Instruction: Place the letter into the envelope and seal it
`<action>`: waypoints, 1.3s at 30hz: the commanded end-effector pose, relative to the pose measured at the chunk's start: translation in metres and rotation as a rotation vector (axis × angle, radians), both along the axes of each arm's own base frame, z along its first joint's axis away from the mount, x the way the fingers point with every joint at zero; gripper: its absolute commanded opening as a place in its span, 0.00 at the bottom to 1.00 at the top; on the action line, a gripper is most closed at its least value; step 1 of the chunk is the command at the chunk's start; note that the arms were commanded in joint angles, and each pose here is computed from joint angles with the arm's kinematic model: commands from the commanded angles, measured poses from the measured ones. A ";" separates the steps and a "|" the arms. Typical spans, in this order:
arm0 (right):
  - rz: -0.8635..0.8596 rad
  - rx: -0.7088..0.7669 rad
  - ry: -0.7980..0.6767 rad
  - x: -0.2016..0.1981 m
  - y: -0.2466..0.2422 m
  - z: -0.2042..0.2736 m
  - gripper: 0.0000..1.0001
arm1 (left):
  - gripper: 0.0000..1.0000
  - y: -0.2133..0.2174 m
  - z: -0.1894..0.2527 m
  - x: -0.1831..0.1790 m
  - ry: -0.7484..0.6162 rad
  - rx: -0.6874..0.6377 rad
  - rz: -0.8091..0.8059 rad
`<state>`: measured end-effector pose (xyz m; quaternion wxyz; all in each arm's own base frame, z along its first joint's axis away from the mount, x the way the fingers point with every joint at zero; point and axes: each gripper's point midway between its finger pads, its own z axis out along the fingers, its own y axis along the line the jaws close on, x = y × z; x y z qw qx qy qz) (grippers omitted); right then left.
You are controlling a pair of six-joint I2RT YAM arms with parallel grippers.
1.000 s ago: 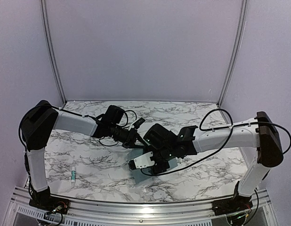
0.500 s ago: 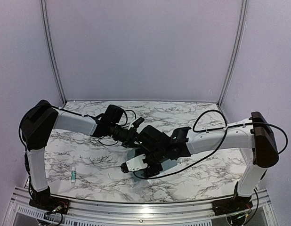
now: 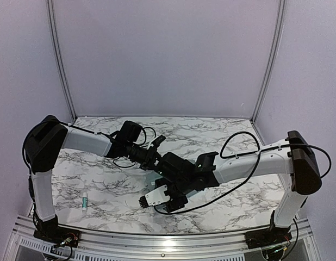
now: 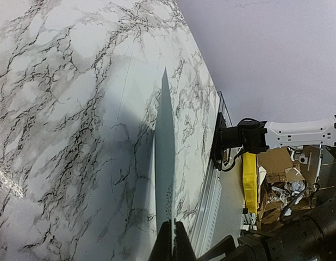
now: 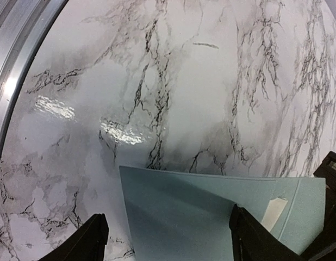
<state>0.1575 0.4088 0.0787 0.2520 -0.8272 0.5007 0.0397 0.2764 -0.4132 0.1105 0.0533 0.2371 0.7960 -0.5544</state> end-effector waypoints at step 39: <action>-0.642 0.729 0.204 0.160 -0.214 0.198 0.98 | 0.00 0.017 0.001 0.068 -0.240 0.181 0.557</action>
